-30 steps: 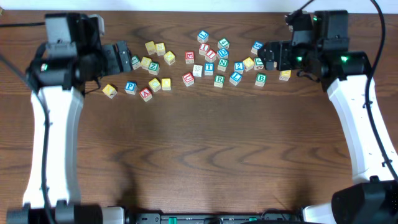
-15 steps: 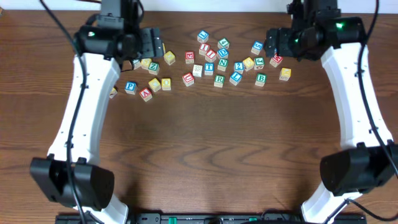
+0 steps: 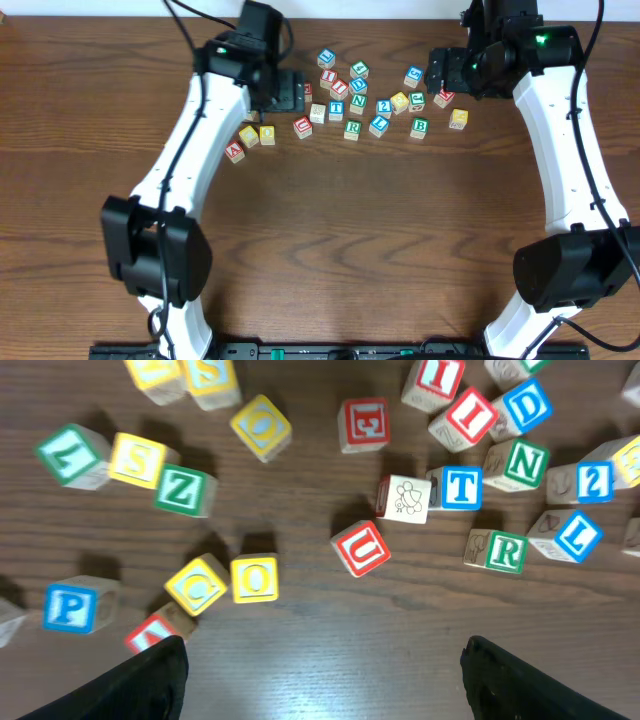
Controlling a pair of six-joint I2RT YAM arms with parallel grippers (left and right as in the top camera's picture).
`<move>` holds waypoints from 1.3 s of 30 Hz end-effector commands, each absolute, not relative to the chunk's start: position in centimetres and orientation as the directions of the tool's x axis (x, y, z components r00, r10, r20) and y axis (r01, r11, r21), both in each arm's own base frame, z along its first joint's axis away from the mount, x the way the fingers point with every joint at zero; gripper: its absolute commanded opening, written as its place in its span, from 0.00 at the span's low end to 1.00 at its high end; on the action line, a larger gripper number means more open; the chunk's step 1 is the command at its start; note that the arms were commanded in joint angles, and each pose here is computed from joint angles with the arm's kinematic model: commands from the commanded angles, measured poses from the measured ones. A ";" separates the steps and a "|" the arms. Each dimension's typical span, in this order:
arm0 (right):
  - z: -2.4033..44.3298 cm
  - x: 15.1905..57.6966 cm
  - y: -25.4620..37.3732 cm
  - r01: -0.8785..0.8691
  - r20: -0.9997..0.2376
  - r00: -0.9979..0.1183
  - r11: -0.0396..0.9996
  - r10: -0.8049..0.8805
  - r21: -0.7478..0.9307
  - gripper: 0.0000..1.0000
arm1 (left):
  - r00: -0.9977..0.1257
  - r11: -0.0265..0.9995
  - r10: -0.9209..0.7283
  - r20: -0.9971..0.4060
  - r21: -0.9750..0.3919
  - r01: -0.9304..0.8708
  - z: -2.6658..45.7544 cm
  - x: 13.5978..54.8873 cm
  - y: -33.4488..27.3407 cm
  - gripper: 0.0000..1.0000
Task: Spell out ROBOT
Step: 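Lower the left gripper onto the green R block and grasp it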
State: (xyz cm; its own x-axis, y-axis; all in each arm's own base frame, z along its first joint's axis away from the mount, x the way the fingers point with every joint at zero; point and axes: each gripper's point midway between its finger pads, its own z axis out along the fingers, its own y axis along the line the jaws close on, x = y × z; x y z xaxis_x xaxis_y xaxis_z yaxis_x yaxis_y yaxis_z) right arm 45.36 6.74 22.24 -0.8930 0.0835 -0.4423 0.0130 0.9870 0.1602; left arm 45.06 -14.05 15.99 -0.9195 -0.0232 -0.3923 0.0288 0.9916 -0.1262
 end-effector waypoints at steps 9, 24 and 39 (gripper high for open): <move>21.2 45.1 6.3 0.054 -0.415 -0.903 0.988 0.110 0.143 0.93 | -0.896 0.988 0.029 -0.444 -0.124 0.093 14.4 46.7 -18.6 0.86; 20.9 45.1 2.8 0.201 -0.404 -0.885 0.972 0.232 0.119 0.93 | -0.888 0.970 0.127 -0.442 -0.132 0.205 10.3 45.7 -26.2 0.84; 20.5 44.2 2.3 0.200 -0.369 -0.902 0.974 0.224 0.103 0.94 | -0.888 0.969 0.155 -0.432 -0.110 0.223 5.6 46.5 -28.1 0.68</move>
State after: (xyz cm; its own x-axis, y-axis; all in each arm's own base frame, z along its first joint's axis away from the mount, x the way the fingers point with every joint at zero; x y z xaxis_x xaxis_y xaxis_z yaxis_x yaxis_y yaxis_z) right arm 44.29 2.54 20.99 -0.8965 0.2253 -0.3815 0.1957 0.9739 0.1150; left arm 46.14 -27.97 6.37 -0.8875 0.1566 -0.4335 0.2304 0.9653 -0.1229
